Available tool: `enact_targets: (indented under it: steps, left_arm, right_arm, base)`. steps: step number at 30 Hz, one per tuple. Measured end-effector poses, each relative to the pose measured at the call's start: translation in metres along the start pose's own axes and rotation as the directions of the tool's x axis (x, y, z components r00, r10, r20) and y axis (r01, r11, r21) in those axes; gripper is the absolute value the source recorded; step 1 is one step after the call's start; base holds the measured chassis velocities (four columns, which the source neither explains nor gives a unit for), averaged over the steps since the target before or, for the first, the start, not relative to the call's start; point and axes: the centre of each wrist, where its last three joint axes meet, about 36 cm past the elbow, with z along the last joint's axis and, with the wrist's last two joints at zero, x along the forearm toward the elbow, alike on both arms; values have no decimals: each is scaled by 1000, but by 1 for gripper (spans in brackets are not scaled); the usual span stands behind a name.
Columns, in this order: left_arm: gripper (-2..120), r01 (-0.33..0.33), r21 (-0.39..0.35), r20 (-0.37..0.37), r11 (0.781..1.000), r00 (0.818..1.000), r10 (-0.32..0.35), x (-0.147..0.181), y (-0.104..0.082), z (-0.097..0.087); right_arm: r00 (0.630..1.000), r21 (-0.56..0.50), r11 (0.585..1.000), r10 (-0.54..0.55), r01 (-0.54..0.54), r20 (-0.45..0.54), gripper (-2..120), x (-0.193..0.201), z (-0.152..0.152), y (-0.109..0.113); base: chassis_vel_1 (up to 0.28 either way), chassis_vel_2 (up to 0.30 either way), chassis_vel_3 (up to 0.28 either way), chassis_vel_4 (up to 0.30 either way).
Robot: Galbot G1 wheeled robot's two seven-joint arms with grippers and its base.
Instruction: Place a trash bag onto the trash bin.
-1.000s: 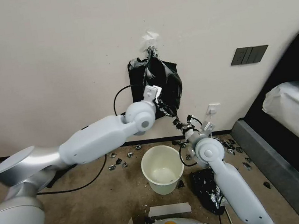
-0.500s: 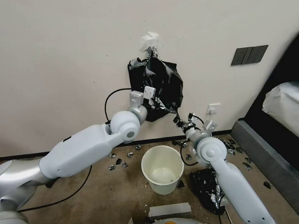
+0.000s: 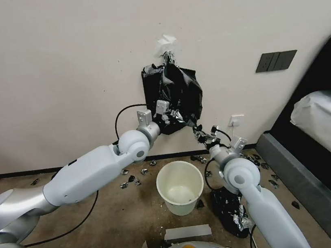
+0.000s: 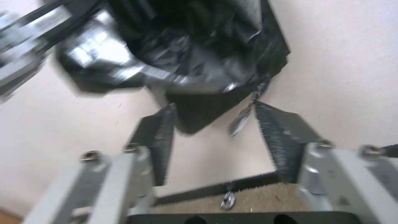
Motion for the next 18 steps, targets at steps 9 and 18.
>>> enact_targets:
  steps: [9,18]
  left_arm:
    - [0,-47,45,35,998,998,45,3,4,8]
    - [0,-80,67,62,995,995,76,8,7,14]
  right_arm:
    - [992,214,977,-8,-19,125,97,12,-8,-19]
    - [960,517,855,-168,29,224,99,-10,-41,-28]
  base:
    - [0,0,0,0]
    - [0,0,0,0]
